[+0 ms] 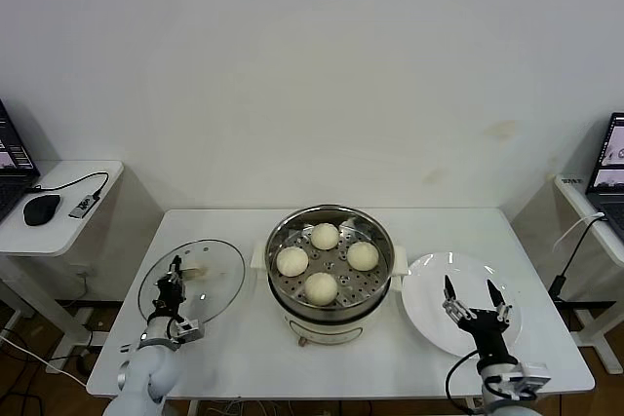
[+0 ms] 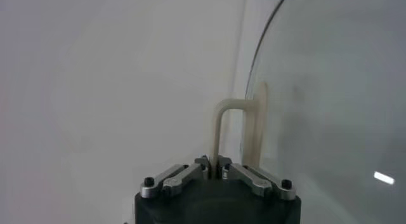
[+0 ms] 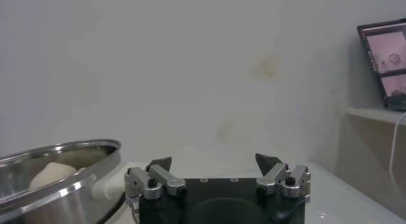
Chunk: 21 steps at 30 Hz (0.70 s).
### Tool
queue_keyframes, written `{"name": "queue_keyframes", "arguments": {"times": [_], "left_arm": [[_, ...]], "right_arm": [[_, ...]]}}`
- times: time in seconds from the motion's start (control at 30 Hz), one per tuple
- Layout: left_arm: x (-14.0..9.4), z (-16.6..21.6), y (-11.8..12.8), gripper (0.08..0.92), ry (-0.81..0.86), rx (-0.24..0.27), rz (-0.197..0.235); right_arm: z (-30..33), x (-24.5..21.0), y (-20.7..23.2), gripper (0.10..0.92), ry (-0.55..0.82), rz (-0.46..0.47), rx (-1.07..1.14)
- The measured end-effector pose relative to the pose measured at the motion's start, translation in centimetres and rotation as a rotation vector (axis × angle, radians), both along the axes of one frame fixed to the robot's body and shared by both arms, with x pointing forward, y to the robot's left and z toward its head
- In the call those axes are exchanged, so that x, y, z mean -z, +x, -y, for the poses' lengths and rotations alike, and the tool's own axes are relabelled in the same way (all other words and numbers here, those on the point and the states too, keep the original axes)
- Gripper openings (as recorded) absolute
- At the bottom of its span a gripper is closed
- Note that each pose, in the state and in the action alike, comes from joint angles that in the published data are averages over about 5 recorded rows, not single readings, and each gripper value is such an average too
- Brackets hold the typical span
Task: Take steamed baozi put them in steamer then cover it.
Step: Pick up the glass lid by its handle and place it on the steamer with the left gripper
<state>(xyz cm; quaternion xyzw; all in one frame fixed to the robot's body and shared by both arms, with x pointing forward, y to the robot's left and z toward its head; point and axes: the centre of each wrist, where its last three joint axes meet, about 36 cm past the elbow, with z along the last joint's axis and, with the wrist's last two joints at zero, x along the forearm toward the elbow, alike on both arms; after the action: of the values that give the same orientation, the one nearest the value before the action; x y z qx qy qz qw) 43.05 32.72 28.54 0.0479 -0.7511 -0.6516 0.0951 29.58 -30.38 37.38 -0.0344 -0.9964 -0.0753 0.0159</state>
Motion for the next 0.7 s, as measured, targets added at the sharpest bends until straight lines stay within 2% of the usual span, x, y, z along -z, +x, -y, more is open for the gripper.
{"name": "queue_keyframes", "arguments": {"times": [0.23,0.4,0.57,0.7], "left_arm": [[-4.8,0.7,-2.5,0.144,0.017,-0.084,0.029],[-8.5,2.0,-3.3,0.144,0.061,-0.145,0.067],[-11.8,4.7,-3.5,0.144,0.090,-0.206,0.098],[-13.4,7.7,-3.5,0.144,0.091,-0.225,0.103]], "right_arm": [[0.8,0.2,0.1,0.823,0.009,-0.008,0.015],[1.3,0.3,0.1,0.823,0.014,-0.015,0.026],[1.3,0.5,0.0,0.823,0.017,-0.029,0.037],[1.3,0.3,0.1,0.823,0.015,-0.031,0.043]]}}
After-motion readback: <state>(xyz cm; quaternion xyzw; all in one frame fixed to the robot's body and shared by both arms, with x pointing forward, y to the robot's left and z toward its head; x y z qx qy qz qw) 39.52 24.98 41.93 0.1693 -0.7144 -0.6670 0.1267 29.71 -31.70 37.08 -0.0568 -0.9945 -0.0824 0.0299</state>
